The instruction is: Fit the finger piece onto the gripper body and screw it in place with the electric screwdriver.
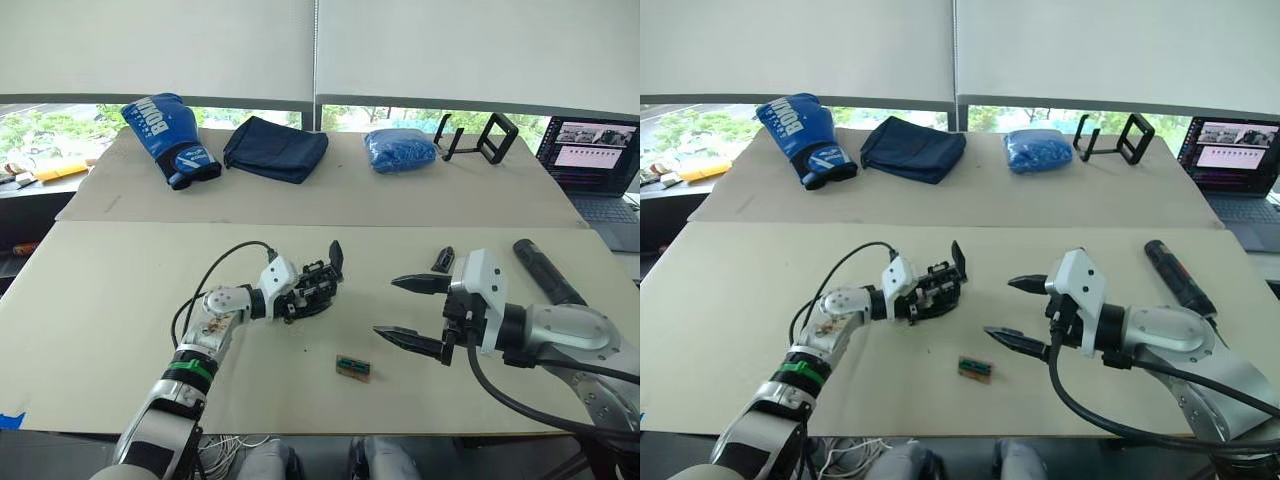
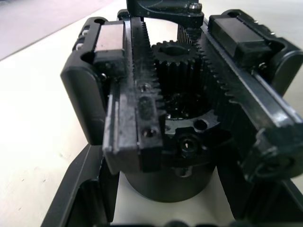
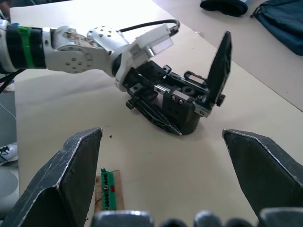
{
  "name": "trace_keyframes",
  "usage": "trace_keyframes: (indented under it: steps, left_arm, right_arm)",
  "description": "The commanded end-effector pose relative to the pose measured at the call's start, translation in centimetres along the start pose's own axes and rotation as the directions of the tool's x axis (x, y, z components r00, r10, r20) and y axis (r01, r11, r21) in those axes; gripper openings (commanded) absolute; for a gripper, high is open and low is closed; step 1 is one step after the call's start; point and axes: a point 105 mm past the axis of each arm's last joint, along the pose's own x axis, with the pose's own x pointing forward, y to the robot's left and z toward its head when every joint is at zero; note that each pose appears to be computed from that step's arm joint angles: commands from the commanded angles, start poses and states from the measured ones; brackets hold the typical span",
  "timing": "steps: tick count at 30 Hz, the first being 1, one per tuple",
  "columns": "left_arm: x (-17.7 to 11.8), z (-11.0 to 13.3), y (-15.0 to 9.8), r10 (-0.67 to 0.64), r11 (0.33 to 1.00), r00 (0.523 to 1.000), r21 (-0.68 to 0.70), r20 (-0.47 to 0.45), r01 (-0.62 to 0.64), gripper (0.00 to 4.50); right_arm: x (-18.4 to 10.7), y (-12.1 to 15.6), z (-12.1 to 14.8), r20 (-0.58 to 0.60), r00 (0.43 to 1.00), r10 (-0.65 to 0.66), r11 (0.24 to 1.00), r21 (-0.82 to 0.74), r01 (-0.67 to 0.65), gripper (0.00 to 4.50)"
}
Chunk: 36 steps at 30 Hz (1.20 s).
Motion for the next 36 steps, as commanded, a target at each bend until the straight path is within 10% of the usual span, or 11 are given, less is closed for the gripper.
trace_keyframes:
  steps: [1, 8, 15, 25, 30, 36]
  left_arm:
    - [-0.5, 2.0, -0.8, 0.130, 0.991, 0.988, 0.033, 0.083, -0.133, 2.33]
    - [-0.7, 6.7, -2.3, 0.457, 0.890, 0.879, -0.075, 0.139, -0.450, 2.33]
    - [-0.1, 5.2, -1.5, 0.662, 0.725, 0.750, -0.249, -0.007, -0.642, 2.33]
    - [1.3, 3.5, -2.0, 0.637, 0.732, 0.766, -0.246, -0.083, -0.636, 2.33]
    - [0.0, 2.1, -2.8, 0.557, 0.786, 0.824, -0.254, -0.105, -0.564, 4.47]
    - [-4.0, -0.9, -2.4, 0.311, 0.917, 0.928, -0.194, -0.204, -0.350, 4.47]
  right_arm:
    - [-0.2, 0.8, 1.0, 0.048, 0.999, -0.013, 1.000, -0.008, 0.013, 4.50]
    - [-0.1, 2.0, 1.3, 0.071, 0.997, -0.022, 0.999, 0.026, 0.020, 4.50]
    - [0.2, 2.5, 0.7, 0.061, 0.998, -0.035, 0.998, 0.051, 0.032, 4.50]
    - [0.6, 0.8, 0.6, 0.067, 0.996, -0.053, 0.998, 0.039, 0.050, 4.50]
    - [0.7, 0.4, 0.6, 0.069, 0.997, -0.044, 0.998, 0.039, 0.042, 4.50]
    - [0.8, -0.1, 0.8, 0.067, 0.997, -0.042, 0.999, 0.012, 0.042, 4.50]
